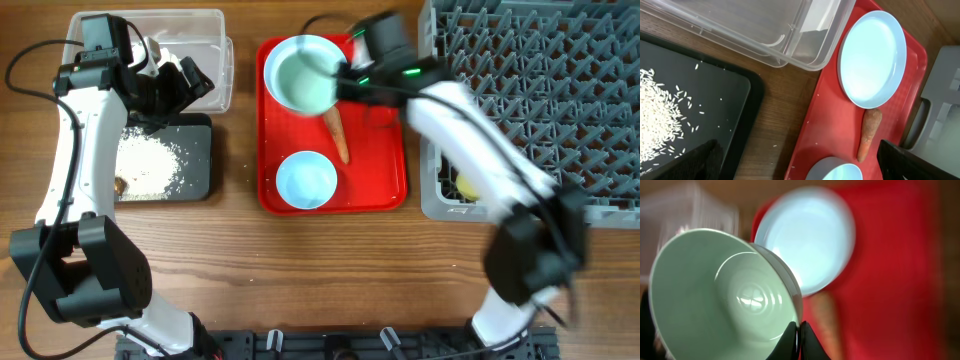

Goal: Sort waste into correct bins and load items into the dishwasher rack
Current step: 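Carry the green bowl with right gripper and stand it in the rack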

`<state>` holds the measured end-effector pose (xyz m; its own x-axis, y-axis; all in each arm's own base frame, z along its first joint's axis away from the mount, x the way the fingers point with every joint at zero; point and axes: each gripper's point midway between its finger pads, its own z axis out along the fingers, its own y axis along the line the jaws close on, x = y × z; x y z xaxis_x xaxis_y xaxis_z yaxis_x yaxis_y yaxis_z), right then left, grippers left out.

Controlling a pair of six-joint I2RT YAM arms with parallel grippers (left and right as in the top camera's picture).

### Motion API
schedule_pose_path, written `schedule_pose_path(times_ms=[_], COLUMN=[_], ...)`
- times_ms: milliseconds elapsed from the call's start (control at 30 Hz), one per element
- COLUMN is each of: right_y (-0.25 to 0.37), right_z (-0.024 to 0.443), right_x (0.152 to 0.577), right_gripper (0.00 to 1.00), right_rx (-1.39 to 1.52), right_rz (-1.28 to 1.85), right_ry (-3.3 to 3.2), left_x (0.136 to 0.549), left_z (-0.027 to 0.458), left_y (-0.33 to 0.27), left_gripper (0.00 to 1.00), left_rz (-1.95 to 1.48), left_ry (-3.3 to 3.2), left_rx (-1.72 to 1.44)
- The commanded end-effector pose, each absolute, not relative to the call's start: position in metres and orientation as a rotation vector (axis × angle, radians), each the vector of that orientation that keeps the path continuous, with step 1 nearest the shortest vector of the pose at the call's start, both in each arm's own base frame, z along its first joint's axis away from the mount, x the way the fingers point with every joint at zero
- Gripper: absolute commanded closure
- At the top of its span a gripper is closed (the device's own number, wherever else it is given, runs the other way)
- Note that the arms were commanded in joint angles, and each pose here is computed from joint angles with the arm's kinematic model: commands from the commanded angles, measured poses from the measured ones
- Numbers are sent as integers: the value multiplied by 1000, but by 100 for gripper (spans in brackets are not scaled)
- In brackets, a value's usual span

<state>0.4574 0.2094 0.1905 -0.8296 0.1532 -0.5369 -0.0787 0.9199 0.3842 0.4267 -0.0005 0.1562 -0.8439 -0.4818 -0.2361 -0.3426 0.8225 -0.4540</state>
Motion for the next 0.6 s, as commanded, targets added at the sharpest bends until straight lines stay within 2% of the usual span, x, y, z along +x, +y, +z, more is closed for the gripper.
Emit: schedule_pose_path(times_ms=[0,67,167,400,567], right_y=[94,37,-10,-30,-44], right_z=[262,285,305,315,288], right_x=[466,462,457,502,546], right_gripper=[96,96,96,96,96], right_rx=[192,297,387,244,13], right_rz=[-3,-333,-675,-1044,-1288], right_ry=[2274,2168,2037,1892,1884], left_x=[427,427,427,427,427], left_z=[163,163,163,163,163], left_y=[1,1,1,1,1], left_gripper=[0,0,0,0,0], left_rz=[-567,-567,-567,-567,-567], left_ry=[2647,2647,2647,2647,2647], left_rx=[-618,-618,-618,-618,-618])
